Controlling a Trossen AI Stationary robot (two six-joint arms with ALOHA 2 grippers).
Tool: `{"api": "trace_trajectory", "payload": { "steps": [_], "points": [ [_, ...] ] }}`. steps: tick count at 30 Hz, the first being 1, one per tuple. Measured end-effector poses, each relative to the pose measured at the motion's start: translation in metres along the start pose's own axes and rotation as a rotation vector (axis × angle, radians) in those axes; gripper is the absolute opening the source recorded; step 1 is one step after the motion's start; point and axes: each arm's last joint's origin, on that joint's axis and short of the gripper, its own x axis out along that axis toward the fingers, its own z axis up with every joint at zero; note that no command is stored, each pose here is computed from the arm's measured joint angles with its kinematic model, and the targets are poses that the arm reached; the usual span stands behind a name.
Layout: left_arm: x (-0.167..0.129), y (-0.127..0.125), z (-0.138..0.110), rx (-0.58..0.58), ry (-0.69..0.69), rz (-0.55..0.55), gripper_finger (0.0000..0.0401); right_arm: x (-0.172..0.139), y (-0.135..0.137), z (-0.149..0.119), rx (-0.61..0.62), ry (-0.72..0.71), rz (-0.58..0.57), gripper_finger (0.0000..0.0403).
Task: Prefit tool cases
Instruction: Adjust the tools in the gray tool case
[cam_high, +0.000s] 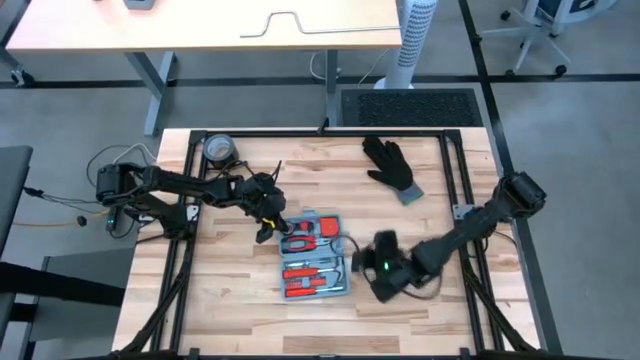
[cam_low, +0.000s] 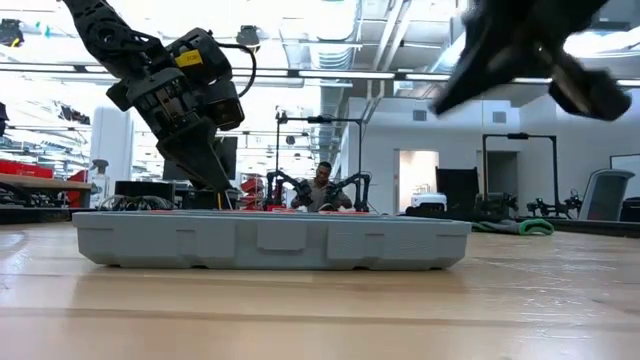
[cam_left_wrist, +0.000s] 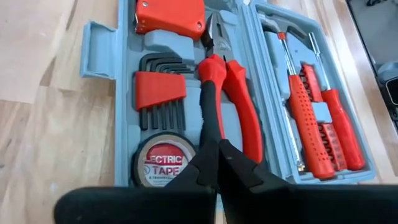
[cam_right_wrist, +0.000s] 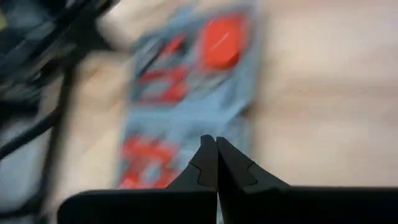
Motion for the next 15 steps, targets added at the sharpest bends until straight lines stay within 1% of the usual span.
{"api": "trace_trajectory", "payload": {
  "steps": [3,4,5,7,10,12,15],
  "points": [
    [0.0,0.0,0.0,-0.004,0.002,-0.001,0.0,0.019,-0.014,0.031,0.006,-0.114,-0.189,0.0],
    [0.0,0.0,0.0,-0.003,0.002,-0.001,0.0,0.026,-0.018,0.042,0.02,-0.136,-0.235,0.0],
    [0.0,0.0,0.0,0.002,0.002,-0.005,0.0,0.032,-0.019,0.051,0.028,-0.143,-0.243,0.0],
    [0.0,0.0,0.0,0.017,0.002,-0.008,0.0,0.042,-0.013,0.064,0.022,-0.109,-0.193,0.0],
    [0.0,0.001,0.0,0.04,0.001,-0.009,0.0,0.048,-0.002,0.073,-0.073,0.011,-0.122,0.0],
    [-0.001,0.003,0.001,0.047,-0.005,-0.003,0.0,0.05,0.001,0.073,-0.117,0.073,-0.091,0.0],
    [-0.005,0.009,0.002,0.049,-0.016,0.017,0.0,0.049,0.004,0.065,-0.139,0.149,-0.056,0.0]
  ]
}}
